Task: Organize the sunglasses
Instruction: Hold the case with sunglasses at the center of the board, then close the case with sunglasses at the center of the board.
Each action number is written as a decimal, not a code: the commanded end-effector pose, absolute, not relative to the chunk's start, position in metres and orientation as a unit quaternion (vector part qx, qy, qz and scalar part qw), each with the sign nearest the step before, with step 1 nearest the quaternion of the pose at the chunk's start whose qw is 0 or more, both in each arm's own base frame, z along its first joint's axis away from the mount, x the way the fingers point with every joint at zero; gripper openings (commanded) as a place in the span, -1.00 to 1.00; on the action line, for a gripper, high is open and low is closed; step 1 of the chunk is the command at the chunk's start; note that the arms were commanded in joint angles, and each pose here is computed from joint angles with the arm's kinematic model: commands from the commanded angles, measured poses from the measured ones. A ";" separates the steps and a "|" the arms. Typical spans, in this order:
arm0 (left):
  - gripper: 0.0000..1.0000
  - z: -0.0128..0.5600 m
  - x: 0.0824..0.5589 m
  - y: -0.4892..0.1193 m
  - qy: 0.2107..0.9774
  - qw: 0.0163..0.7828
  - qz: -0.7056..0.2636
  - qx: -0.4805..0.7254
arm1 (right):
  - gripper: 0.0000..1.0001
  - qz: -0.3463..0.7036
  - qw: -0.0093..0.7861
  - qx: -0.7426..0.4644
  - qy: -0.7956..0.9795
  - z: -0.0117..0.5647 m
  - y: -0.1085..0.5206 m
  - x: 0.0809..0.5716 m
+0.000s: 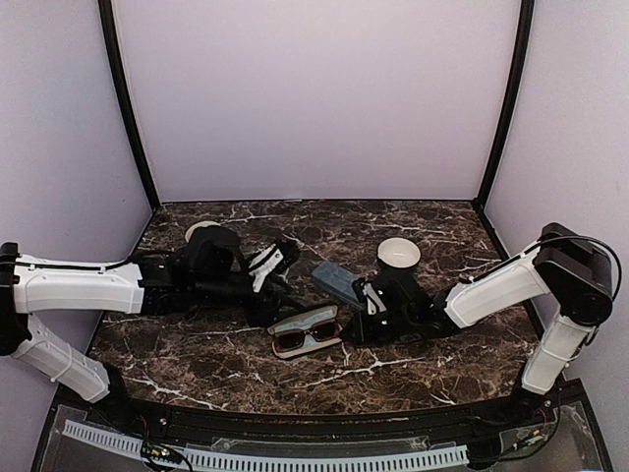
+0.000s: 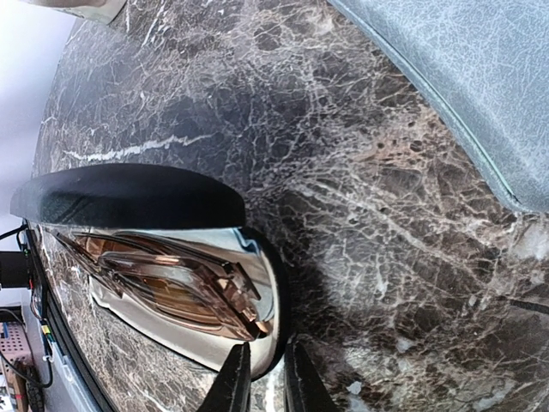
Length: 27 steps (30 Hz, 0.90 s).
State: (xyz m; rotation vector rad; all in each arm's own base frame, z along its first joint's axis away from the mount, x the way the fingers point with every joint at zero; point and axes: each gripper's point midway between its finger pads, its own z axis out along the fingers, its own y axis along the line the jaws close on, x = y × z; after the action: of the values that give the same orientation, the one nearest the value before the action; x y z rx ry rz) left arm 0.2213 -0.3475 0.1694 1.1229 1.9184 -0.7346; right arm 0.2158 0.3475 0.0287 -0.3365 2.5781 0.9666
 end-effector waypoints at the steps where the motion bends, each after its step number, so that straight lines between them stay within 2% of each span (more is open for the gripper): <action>1: -0.01 0.150 0.202 -0.340 0.750 0.380 -0.241 0.484 | -0.70 0.342 0.192 -0.111 0.913 0.029 0.349 0.223; 6: 0.00 0.118 0.189 -0.342 0.758 0.335 -0.187 0.527 | -0.70 0.343 0.190 -0.112 0.913 0.029 0.350 0.223; 17: 0.25 0.081 0.193 -0.332 0.769 0.303 -0.066 0.559 | -0.71 0.348 0.190 -0.114 0.911 0.030 0.351 0.221; 27: 0.27 0.062 0.198 -0.332 0.762 0.279 0.001 0.585 | -0.71 0.353 0.190 -0.115 0.909 0.031 0.353 0.221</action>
State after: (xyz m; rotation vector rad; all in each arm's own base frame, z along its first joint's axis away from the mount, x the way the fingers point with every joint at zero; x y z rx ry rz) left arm 0.1938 -0.3367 0.0620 1.5327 2.0531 -0.0922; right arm 0.2159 0.3481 0.0291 -0.3332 2.5768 0.9710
